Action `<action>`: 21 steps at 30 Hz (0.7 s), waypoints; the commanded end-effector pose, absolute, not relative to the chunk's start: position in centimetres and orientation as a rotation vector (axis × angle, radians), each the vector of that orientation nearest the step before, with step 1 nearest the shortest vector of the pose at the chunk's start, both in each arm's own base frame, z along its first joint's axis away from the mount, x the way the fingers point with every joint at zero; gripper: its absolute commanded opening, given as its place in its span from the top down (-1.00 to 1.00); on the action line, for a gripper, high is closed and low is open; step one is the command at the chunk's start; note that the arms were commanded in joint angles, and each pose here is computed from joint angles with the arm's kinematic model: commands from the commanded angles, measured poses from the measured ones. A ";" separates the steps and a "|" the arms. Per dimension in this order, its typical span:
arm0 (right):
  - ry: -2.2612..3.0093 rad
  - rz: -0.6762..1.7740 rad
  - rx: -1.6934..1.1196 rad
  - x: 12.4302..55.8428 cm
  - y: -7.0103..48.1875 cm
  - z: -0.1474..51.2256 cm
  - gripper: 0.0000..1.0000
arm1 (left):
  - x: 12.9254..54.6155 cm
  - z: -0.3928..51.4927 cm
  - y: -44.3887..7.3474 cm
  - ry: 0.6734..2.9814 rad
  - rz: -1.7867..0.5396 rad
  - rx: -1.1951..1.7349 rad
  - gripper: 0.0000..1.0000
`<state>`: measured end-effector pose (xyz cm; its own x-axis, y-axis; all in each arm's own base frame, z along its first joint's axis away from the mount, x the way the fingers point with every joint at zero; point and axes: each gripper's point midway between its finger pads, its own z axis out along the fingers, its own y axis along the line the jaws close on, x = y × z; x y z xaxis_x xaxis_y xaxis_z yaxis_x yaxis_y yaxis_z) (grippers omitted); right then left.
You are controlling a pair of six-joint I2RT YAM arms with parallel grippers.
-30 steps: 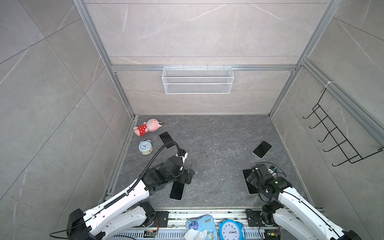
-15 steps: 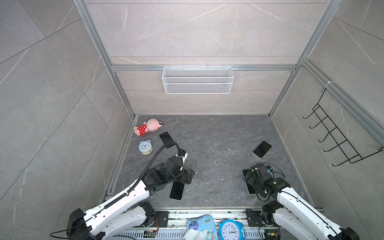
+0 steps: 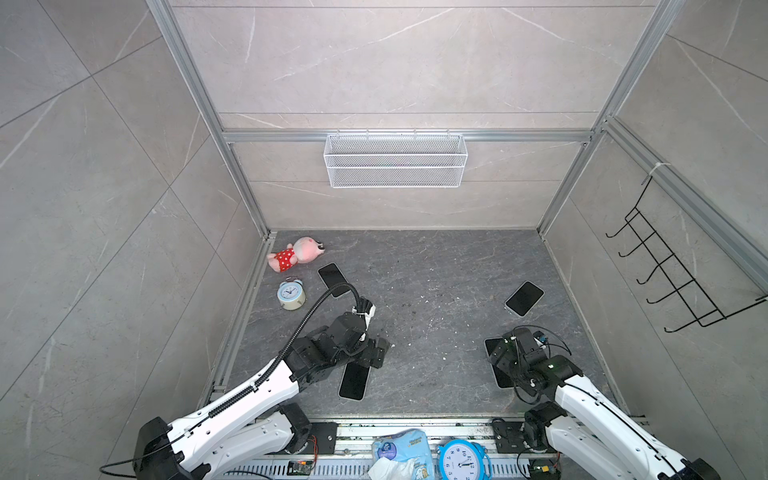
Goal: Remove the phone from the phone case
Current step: 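Lower the right gripper onto the cased phone's far end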
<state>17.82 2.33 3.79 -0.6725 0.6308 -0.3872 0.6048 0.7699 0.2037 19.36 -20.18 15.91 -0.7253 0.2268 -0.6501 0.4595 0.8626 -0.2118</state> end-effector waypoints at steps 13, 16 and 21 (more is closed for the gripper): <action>2.550 0.126 0.917 18.8 3.4 3.0 -0.99 | 19.5 16.6 -20.2 2.358 -0.491 0.478 -0.98; 2.574 0.166 0.905 18.7 4.0 2.6 -1.00 | 19.5 16.6 -20.1 2.358 -0.490 0.474 -0.98; 2.584 0.167 0.899 18.4 4.0 2.5 -1.00 | 19.5 16.7 -20.0 2.356 -0.490 0.466 -0.98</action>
<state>18.77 3.85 2.87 -0.6992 0.6263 -0.3448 0.5799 0.7789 0.2389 19.25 -20.03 15.90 -0.7233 0.2240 -0.6531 0.4595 0.8622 -0.2132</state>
